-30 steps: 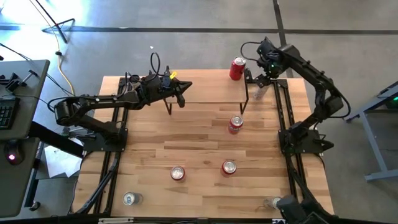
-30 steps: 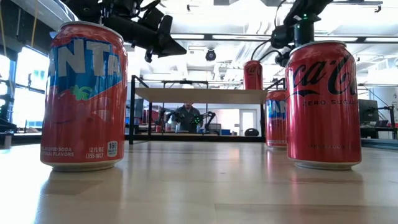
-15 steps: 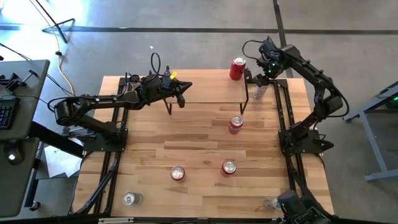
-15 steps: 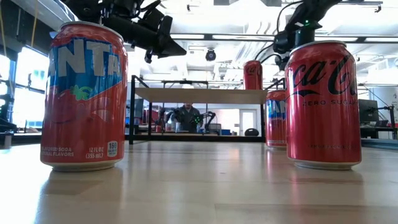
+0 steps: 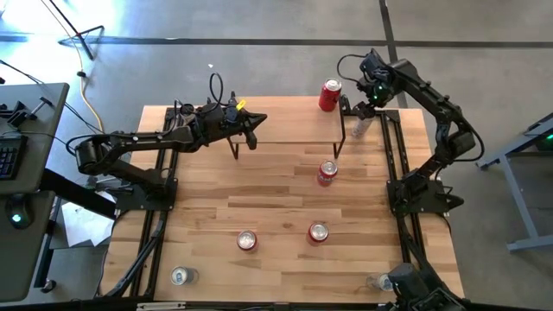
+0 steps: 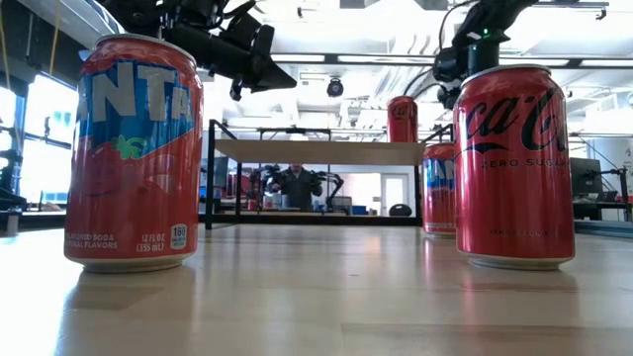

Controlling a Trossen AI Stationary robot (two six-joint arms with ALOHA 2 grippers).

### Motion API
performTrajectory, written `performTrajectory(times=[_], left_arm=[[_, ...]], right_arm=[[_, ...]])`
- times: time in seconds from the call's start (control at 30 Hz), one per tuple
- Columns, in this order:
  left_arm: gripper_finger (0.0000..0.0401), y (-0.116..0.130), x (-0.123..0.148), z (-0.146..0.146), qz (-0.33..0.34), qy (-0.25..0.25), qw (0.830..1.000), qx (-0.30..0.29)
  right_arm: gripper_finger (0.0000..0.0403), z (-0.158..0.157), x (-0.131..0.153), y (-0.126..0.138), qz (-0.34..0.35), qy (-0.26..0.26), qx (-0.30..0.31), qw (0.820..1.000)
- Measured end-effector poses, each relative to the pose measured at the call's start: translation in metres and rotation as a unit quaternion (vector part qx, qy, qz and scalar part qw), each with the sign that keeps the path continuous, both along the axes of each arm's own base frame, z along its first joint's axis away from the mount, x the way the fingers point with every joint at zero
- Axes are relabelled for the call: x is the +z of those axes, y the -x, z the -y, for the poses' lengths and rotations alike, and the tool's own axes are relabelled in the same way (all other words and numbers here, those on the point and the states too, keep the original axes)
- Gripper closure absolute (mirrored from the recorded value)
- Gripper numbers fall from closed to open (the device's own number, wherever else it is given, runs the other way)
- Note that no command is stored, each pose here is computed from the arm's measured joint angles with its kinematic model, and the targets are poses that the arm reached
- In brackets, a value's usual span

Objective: Place canned beverage on shelf
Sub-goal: Put the right white and yellow soda can on the shelf

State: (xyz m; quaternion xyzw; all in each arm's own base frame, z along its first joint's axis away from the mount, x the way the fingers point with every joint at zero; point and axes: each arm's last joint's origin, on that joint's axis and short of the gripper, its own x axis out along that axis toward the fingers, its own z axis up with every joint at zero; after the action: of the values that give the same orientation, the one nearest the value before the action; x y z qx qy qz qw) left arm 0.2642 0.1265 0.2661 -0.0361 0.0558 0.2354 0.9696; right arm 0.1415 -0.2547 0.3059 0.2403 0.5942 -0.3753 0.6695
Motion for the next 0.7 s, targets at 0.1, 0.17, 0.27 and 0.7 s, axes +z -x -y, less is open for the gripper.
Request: performTrajectory(times=[0.1, 0.17, 0.27, 0.7], left_arm=[[0.0401, 0.000, 0.000, 0.000, 0.000, 0.000, 1.000, 0.000], [0.0401, 0.000, 0.000, 0.000, 0.000, 0.000, 1.000, 0.000], [0.0401, 0.000, 0.000, 0.000, -0.001, 0.001, 1.000, 0.000], [0.0401, 0.000, -0.002, 0.000, -0.006, 0.004, 1.000, 0.000]], right_arm=[[0.0132, -0.002, 0.003, 0.001, 0.004, -0.011, 0.003, 1.000], [0.0132, -0.003, 0.002, 0.000, 0.014, -0.018, 0.009, 1.000], [0.0132, -0.002, 0.003, -0.001, 0.016, -0.015, 0.011, 1.000], [0.0132, 0.000, -0.019, -0.001, 0.009, -0.003, 0.017, 1.000]])
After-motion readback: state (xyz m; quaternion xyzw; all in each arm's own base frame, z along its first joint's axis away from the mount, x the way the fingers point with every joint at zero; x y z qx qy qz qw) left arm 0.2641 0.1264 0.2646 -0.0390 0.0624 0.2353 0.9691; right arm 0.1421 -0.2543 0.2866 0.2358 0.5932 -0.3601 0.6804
